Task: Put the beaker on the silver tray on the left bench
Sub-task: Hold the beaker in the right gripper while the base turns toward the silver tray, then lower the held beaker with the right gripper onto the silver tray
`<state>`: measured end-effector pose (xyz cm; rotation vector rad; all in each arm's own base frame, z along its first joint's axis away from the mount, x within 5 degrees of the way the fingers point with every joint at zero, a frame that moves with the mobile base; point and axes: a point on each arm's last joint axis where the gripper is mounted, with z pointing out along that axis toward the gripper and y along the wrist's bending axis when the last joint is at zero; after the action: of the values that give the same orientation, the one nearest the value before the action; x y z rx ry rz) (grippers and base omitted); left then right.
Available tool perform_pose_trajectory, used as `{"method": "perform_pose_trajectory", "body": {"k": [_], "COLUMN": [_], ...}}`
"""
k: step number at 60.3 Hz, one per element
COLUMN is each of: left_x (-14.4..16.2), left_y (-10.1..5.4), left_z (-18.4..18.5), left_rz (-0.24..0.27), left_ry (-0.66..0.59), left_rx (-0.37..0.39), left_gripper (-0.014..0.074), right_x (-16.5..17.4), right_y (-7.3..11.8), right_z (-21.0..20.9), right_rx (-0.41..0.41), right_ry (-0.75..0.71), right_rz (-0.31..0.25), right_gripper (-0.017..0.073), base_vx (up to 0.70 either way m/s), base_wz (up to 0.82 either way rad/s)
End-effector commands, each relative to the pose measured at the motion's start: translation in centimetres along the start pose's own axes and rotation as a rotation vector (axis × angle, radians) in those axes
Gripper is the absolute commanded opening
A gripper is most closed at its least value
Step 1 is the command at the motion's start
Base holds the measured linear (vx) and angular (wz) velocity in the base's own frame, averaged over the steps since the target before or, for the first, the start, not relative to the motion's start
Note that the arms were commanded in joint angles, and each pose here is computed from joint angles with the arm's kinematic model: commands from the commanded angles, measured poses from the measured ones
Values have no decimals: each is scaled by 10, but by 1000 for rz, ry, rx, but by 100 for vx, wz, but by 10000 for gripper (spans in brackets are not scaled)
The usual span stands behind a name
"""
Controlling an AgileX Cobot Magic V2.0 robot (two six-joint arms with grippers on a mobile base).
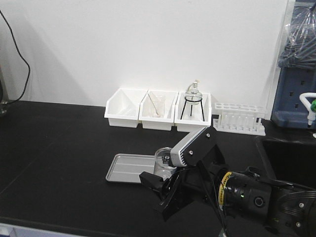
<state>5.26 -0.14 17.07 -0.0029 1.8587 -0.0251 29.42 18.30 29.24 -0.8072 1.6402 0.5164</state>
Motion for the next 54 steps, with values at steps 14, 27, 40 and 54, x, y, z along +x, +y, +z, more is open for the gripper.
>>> {"method": "perform_pose_trajectory", "body": {"k": [14, 27, 40, 54], "left_x": [-1, -1, -1, -1], "left_y": [0, 0, 0, 0], "left_z": [2, 2, 2, 2], "left_rz": [-7, -7, -7, -7], "left_ry": [-66, -66, -66, -66], "left_rx": [4, 4, 4, 4], "left_gripper": [1, 1, 1, 1], "right_x": [-26, -26, -27, -27], "right_y": [1, 1, 2, 2], "right_z": [-10, -10, -10, -10], "right_rx": [-15, -15, -18, -20], "right_ry": [-107, -107, -111, -112], "right_rz": [0, 0, 1, 0], "right_gripper": [-11, -11, -11, -11], "base_vx": [24, 22, 19, 16], "base_wz": [-5, -4, -1, 0]}}
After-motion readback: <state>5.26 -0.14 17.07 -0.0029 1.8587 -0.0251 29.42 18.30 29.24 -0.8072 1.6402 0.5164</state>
